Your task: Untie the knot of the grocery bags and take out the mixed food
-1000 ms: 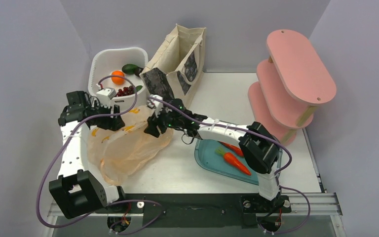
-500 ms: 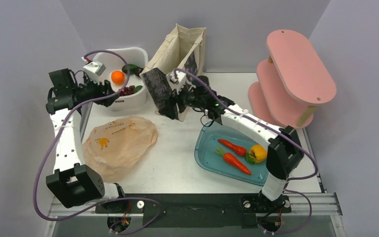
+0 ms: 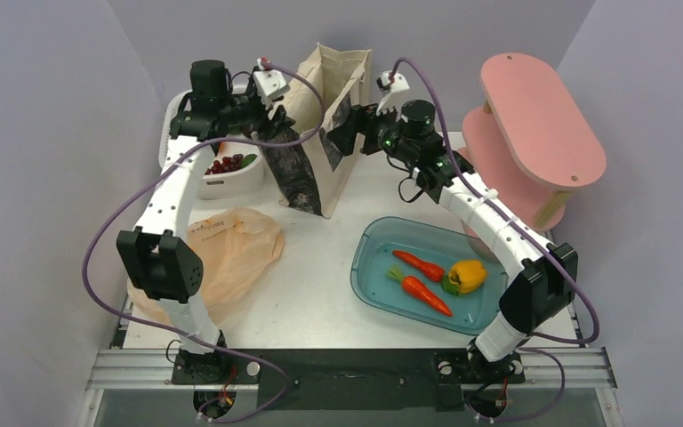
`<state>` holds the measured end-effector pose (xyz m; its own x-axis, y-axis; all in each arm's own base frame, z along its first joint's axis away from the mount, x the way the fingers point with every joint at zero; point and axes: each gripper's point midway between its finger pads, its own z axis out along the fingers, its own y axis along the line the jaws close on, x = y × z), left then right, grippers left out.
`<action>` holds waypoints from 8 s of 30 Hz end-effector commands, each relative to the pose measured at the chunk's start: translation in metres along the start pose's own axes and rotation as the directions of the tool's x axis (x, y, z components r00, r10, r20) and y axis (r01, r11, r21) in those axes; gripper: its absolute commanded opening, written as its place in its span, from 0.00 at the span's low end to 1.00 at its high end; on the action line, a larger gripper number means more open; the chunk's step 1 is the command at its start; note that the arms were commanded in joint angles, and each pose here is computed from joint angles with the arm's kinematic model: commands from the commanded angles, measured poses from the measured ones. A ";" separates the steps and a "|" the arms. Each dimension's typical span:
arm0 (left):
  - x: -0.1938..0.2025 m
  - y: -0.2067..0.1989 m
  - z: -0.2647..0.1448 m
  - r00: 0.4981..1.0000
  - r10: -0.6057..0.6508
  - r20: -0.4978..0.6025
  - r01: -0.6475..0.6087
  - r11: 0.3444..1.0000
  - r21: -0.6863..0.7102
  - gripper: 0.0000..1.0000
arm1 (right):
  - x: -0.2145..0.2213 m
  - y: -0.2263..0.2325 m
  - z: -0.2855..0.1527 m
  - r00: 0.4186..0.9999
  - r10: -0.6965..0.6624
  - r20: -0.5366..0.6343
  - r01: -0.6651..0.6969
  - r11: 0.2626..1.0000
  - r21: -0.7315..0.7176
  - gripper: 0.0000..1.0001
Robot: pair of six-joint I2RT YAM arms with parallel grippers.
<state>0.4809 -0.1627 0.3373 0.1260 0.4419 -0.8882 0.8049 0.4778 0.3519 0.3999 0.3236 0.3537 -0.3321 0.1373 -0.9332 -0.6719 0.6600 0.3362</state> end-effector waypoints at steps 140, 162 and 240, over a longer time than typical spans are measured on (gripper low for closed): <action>0.030 -0.037 -0.008 0.962 -0.235 -0.142 0.150 0.882 -0.447 0.09 | 0.183 -0.221 0.006 0.023 -0.628 -0.778 0.860 0.409 -0.305 0.12; -0.033 -0.023 -0.033 0.991 -0.050 0.125 0.108 0.852 -0.513 0.38 | 0.080 -0.113 -0.001 0.697 -0.471 -0.541 0.537 0.843 -0.042 0.00; -0.047 -0.111 0.106 0.900 -0.208 0.384 0.200 0.978 0.061 0.25 | -0.046 -0.034 -0.021 0.989 0.097 -0.113 -0.103 0.994 -0.048 0.09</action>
<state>0.4407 -0.3207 0.2572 0.0287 0.1504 -0.9882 0.8732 0.4774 0.0980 0.4462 0.2787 0.3124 -0.5913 0.0393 -0.8055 -0.5689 0.6876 0.4511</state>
